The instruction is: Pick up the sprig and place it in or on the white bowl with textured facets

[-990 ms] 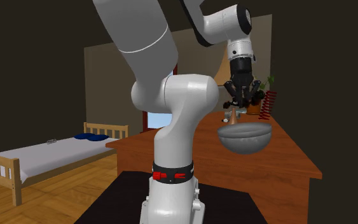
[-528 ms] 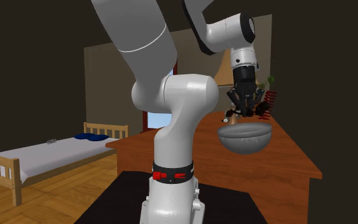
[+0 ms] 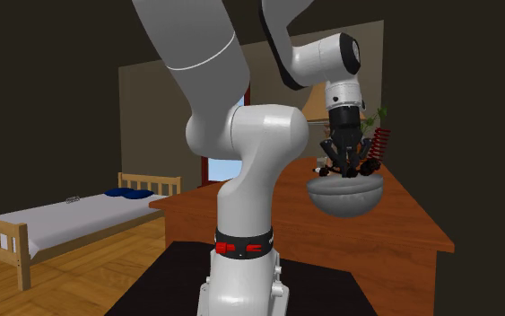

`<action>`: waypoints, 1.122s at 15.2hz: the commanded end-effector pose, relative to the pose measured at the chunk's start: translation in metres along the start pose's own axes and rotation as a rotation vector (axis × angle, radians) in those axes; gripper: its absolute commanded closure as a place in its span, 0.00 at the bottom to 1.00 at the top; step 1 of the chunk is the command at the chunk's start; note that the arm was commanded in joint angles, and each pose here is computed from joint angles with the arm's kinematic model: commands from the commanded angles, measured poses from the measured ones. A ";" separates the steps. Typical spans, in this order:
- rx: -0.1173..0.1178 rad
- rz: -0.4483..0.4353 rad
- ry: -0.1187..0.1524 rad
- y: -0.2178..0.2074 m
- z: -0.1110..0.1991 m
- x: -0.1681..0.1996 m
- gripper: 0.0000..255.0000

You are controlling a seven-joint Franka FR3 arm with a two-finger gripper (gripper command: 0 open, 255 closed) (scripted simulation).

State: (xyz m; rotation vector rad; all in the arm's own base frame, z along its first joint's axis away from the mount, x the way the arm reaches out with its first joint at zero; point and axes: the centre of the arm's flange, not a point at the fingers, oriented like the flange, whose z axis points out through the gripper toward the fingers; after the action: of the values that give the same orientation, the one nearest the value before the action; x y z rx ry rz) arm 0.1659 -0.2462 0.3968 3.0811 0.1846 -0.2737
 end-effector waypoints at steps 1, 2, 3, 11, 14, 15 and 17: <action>0.000 0.000 0.000 0.000 0.001 0.000 1.00; 0.000 0.000 0.000 0.000 0.001 0.000 1.00; 0.000 0.000 0.000 0.000 0.001 0.000 1.00; 0.000 0.000 0.000 0.000 0.001 0.000 0.00; 0.000 0.000 0.000 0.000 -0.039 0.000 0.00; 0.000 0.000 0.000 0.000 -0.049 0.000 0.00; 0.000 0.000 0.000 0.000 -0.049 0.000 0.00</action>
State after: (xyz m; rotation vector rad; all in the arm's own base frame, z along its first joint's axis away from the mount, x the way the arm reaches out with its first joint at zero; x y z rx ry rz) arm 0.1736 -0.2437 0.4426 3.0803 0.1844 -0.2726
